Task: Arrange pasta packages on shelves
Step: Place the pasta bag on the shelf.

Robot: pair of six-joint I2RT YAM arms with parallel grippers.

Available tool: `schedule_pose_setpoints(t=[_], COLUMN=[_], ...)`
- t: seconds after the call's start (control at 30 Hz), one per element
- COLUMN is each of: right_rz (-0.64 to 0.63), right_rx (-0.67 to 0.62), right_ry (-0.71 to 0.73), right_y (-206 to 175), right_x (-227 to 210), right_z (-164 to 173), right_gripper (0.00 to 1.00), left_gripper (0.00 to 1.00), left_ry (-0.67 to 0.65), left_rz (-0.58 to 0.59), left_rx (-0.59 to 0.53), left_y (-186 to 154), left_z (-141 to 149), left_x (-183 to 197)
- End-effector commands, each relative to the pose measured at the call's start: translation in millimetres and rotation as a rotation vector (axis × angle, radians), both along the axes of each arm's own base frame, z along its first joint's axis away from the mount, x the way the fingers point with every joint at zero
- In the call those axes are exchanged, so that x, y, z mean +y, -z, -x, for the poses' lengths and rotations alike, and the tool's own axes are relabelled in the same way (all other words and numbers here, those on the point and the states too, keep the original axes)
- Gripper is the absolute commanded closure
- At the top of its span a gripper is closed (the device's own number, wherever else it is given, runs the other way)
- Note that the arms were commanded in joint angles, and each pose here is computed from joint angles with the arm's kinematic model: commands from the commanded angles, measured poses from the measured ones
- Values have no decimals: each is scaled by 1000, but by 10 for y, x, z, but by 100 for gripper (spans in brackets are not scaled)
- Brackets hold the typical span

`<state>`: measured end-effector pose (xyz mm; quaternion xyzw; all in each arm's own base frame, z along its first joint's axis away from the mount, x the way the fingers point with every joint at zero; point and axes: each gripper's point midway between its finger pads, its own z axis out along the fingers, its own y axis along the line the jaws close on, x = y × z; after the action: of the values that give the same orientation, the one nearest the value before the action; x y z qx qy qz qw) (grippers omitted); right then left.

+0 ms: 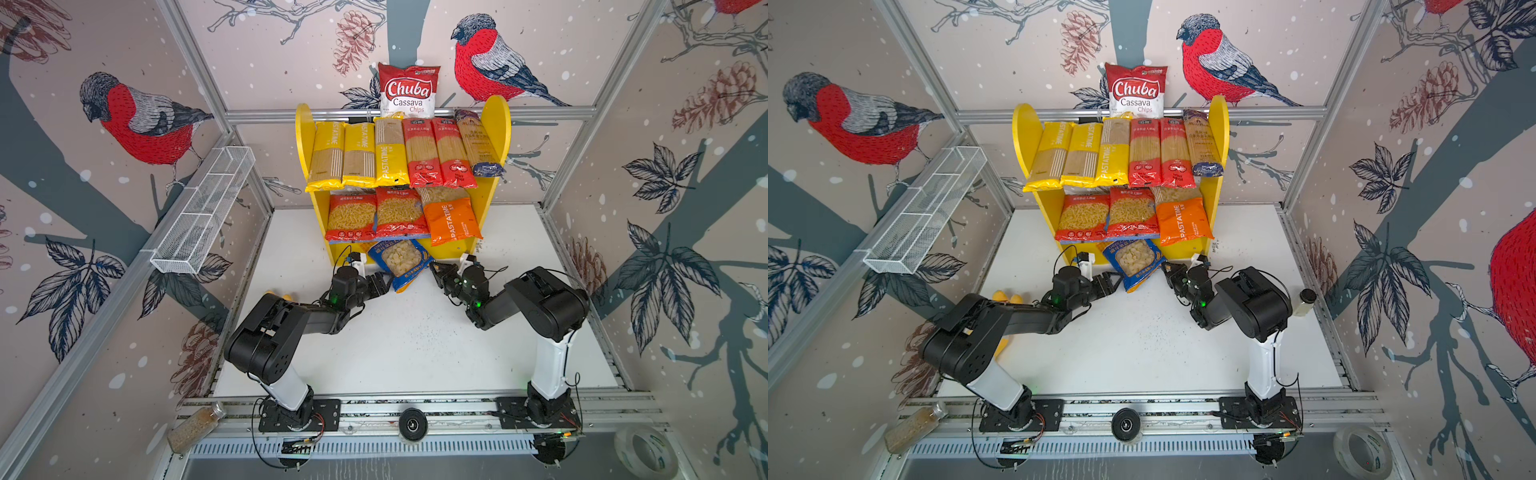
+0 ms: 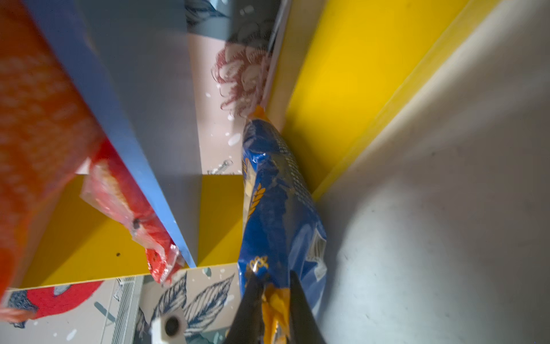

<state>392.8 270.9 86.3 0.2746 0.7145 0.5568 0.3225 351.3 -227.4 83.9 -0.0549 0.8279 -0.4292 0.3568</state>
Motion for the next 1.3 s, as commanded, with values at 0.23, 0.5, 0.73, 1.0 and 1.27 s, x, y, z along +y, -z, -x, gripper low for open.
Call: schedule_pose_setpoints(t=[0.23,0.5,0.73,1.0,1.27], right_rz=[-139,-79,-70,-19,205], right_rx=[-27,23,38,85,197], right_ry=[-89,-143,-148,-207,-354], right_y=[-239,-90,31,65,554], right_x=[276,320,411,448,274], right_z=[256,427,272,277,505], right_gripper=[100,100,100,84,44], left_gripper=[21,26,25,25,23], left_ry=[-2,32,18,11,-34], left_rz=[122,123,47,-6,-1], left_rx=[-80,-138,-226,-104,1], left_y=[-182,-255,-446,-219,83], left_z=[-425,-816,-926,-516,-97], left_x=[-65,-263,-185,5,217])
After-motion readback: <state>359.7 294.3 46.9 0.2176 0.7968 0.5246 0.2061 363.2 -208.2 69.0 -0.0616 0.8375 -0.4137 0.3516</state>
